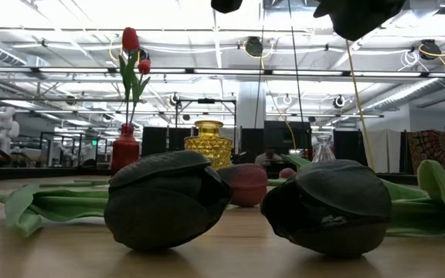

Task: Sort flowers into vase by color
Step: Put the red flower into the red vase

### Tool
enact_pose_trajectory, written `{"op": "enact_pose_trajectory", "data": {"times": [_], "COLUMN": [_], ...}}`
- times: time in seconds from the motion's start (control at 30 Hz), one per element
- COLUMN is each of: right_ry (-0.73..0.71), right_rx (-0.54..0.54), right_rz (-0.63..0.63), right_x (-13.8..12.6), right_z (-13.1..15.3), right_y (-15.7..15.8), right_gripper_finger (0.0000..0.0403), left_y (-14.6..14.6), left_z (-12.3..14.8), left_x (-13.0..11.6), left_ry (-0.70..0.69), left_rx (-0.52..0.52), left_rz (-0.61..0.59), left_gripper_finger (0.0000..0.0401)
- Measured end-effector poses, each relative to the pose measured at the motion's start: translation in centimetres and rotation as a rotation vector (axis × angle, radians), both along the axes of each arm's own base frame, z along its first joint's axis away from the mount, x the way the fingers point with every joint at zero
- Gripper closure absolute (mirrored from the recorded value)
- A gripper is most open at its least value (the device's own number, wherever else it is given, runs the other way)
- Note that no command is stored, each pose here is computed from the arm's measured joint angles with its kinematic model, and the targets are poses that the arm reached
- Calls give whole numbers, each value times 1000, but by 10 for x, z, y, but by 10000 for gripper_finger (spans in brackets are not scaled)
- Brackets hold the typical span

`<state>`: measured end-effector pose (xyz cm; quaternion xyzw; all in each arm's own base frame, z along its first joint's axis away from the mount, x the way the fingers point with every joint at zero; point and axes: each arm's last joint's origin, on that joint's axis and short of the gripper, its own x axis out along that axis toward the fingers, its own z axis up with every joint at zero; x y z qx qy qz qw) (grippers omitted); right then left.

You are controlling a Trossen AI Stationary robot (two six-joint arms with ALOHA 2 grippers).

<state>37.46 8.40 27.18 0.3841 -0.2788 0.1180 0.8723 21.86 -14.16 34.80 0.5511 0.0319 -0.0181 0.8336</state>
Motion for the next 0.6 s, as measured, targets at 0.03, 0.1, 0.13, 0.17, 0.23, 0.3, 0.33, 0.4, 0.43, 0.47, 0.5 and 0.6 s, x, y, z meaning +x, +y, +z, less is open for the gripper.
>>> {"op": "enact_pose_trajectory", "data": {"times": [0.03,0.1,0.13,0.17,0.23,0.3,0.33,0.4,0.43,0.47,0.5,0.6], "right_ry": [-10,-27,-28,-30,-30,-34,-36,-44,-46,-47,-45,-8], "right_rx": [-1,1,0,-4,-15,-38,-54,-101,-134,-165,-195,-283], "right_rz": [-2,-2,-1,5,19,31,33,45,57,67,80,98], "right_x": [-1,-2,-2,-2,-2,-2,-2,-2,-2,-2,-2,-2], "right_z": [1,2,2,2,2,2,2,3,3,4,5,6], "right_y": [0,0,0,0,0,1,1,2,2,2,2,4], "right_gripper_finger": [400,400,400,400,401,402,402,402,402,402,402,402], "left_y": [1,1,2,2,3,3,4,6,7,8,9,10], "left_z": [0,0,0,0,1,2,3,3,3,2,2,3], "left_x": [0,0,0,0,0,-2,-3,-3,-4,-4,-4,-4], "left_ry": [-3,-7,-8,-11,-22,-41,-52,-81,-98,-116,-136,-178], "left_rx": [-26,-66,-84,-107,-192,-319,-378,-485,-537,-590,-648,-810], "left_rz": [23,55,67,79,109,151,178,252,291,326,355,385], "left_gripper_finger": [314,287,273,260,238,226,223,222,222,222,222,222]}}
